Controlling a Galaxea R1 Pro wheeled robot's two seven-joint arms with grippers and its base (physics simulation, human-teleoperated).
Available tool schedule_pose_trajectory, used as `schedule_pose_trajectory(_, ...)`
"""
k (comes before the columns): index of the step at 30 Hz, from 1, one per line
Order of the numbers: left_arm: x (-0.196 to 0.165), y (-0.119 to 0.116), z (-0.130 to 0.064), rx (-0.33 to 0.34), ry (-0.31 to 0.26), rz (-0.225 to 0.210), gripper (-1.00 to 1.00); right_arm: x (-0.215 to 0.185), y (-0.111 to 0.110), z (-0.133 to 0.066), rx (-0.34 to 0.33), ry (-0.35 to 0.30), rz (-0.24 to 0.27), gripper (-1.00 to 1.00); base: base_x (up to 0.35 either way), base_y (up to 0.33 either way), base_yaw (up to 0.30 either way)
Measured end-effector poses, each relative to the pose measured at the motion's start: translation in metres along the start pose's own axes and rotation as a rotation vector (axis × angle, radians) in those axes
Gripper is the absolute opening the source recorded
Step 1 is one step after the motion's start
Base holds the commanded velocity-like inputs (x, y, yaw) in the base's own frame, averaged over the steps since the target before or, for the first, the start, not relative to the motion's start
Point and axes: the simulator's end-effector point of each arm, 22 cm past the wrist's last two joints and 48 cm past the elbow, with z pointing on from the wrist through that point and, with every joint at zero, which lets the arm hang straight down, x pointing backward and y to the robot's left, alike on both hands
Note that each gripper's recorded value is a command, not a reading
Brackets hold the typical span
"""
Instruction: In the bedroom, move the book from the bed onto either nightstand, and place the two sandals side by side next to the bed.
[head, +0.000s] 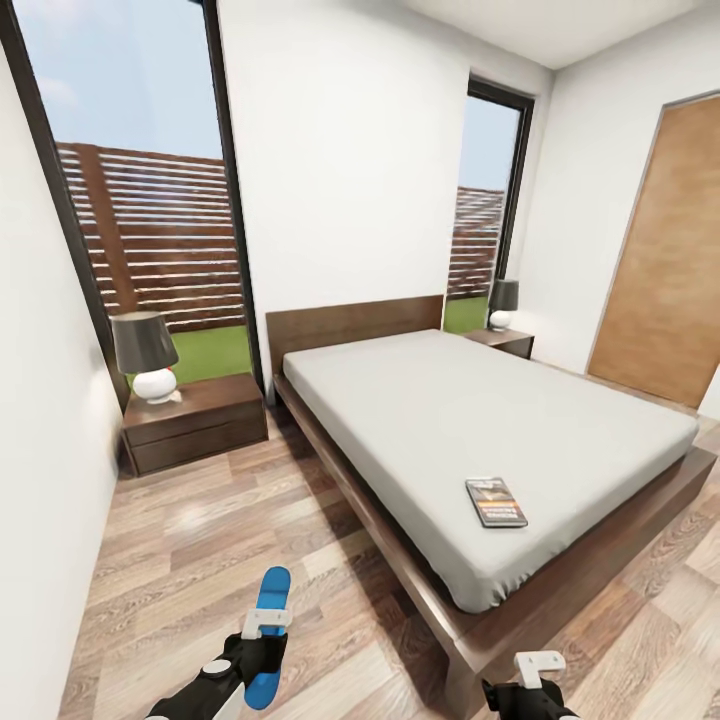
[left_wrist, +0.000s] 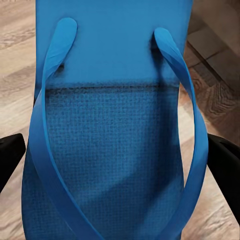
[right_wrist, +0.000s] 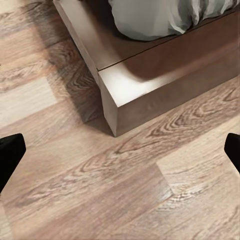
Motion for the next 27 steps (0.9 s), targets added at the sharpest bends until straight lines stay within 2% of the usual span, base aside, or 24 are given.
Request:
schedule_pose_trajectory(19, -0.026, -0.003, -0.023, 0.006, 0.011, -0.001, -1.00, -0.026, 0.001, -0.024, -0.002, 0.002, 0.000, 1.00, 0.000, 0.000, -0.001)
schedule_pose_trajectory(27, -0.032, -0.003, -0.027, 0.006, 0.010, -0.001, -1.00, -0.031, 0.001, -0.029, -0.004, 0.003, -0.001, 1.00, 0.000, 0.000, -0.128)
